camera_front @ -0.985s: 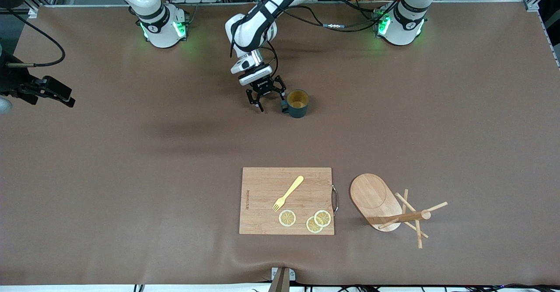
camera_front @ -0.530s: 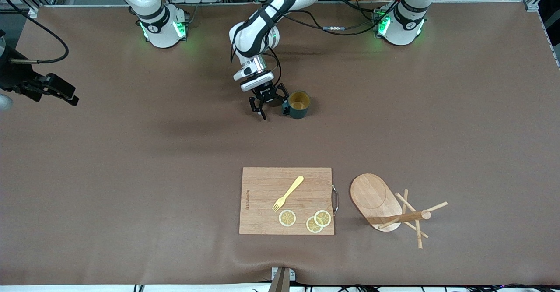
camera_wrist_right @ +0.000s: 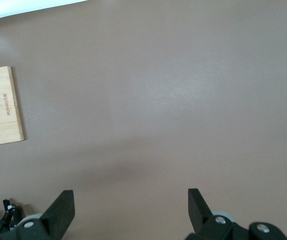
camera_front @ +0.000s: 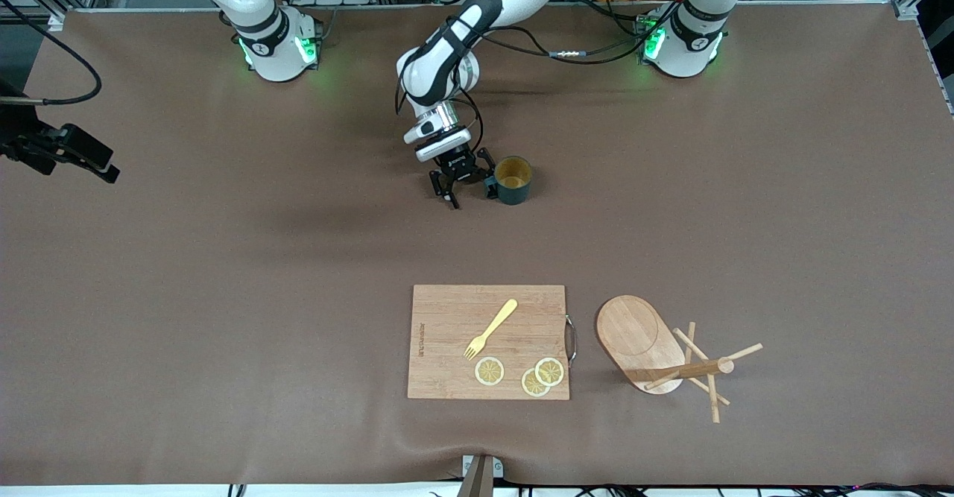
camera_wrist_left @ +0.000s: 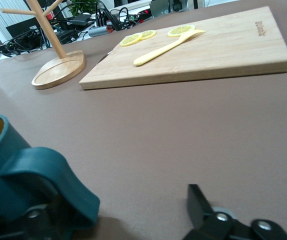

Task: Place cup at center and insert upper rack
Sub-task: 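Grasp the teal mug handle with the left gripper, then lift the mug with the left gripper and carry it toward the stand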

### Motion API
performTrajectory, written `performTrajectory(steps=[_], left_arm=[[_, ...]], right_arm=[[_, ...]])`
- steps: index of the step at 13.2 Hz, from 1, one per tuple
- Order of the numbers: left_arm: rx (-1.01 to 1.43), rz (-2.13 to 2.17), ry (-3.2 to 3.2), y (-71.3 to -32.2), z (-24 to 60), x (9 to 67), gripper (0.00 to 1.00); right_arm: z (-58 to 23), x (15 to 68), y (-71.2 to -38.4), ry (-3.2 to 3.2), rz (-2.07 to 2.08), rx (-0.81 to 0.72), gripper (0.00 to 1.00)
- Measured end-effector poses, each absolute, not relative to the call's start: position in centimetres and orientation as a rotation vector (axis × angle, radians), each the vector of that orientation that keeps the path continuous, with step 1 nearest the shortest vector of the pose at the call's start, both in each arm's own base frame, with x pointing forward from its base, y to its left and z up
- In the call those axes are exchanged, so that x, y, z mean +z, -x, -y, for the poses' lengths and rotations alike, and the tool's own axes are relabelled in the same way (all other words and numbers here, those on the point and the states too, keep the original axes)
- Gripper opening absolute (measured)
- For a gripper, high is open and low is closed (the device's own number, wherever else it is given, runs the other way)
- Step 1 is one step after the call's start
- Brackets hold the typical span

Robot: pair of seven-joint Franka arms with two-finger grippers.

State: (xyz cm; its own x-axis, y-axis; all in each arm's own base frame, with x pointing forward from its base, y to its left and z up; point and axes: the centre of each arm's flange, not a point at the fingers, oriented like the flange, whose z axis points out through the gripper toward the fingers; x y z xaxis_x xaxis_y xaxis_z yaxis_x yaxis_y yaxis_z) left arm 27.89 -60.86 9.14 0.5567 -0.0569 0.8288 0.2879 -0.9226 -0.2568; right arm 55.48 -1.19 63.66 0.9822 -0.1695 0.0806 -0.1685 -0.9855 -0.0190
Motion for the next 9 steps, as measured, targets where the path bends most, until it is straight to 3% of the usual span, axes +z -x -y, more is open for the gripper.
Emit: performTrajectory(steps=[3,8,9], left_arm=[[-1.324,0.217,2.437,-27.9,61.0,9.2,0.56],[-1.330,0.234,2.441,-28.1,61.1,9.4,0.05],[-1.333,0.240,2.445,-28.2,61.3,9.6,0.05]], right_arm=[[1.2,63.6,-55.5,3.114,-0.267,-0.127,1.00],[2.1,63.6,-55.5,3.105,-0.296,-0.127,1.00],[2.0,63.6,-55.5,3.105,-0.291,-0.126,1.00]])
